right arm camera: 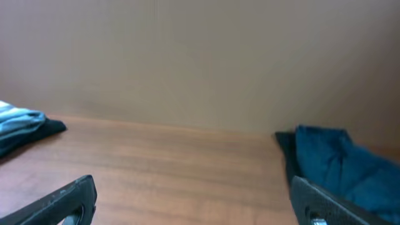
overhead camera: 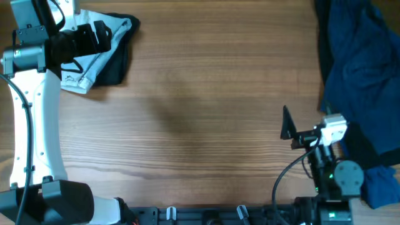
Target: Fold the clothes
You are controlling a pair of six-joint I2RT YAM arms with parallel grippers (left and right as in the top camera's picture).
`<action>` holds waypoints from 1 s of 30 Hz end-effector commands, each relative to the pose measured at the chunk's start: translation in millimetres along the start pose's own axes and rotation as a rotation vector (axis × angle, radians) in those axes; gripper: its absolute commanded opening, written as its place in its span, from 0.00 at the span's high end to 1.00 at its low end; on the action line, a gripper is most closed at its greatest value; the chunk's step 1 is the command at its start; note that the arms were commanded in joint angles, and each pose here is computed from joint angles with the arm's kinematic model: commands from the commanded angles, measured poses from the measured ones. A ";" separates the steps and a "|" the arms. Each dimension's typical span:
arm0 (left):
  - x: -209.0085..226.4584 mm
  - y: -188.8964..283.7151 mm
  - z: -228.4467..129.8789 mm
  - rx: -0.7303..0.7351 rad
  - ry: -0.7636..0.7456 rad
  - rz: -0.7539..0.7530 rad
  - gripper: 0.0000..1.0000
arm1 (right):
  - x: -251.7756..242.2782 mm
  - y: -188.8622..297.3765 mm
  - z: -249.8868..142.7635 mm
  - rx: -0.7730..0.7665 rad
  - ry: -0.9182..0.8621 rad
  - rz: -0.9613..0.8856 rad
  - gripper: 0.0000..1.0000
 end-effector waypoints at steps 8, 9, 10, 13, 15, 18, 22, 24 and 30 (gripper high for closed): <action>-4.1 5.0 0.8 -0.010 -0.002 -0.019 0.00 | 13.9 9.2 -46.4 -0.034 -0.030 0.030 0.00; -4.1 5.0 0.8 -0.010 -0.002 -0.019 0.00 | 15.9 9.1 -53.2 0.003 -0.040 0.043 0.00; -4.1 5.0 0.8 -0.010 -0.002 -0.019 0.00 | 15.4 9.1 -53.1 0.002 -0.032 0.039 0.00; -4.1 5.0 0.8 -0.010 -0.002 -0.019 0.00 | 15.3 9.1 -53.1 0.003 -0.044 0.037 0.00; -4.1 5.0 0.8 -0.010 -0.002 -0.019 0.00 | 15.1 9.1 -53.3 0.005 -0.098 0.036 0.00; -4.1 5.0 0.8 -0.010 -0.002 -0.019 0.00 | 15.1 9.1 -53.1 0.004 -0.103 0.036 0.00; -4.1 5.0 0.8 -0.010 -0.002 -0.019 0.00 | 15.1 9.1 -53.1 0.004 -0.103 0.036 0.00; -4.1 5.0 0.8 -0.010 -0.002 -0.019 0.00 | 15.1 9.1 -53.1 0.004 -0.104 0.036 0.00; -4.1 5.0 0.8 -0.010 -0.002 -0.019 0.00 | 15.1 9.1 -53.1 0.004 -0.103 0.036 0.00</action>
Point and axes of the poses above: each gripper's point midway between its finger pads, its own y axis back along the fingers, its own x axis along the line the jaws close on, z = x × y, the point moved 6 cm from there along y, back along the fingers, and after that the axes turned 8 degrees about y, right-handed, at the moved point
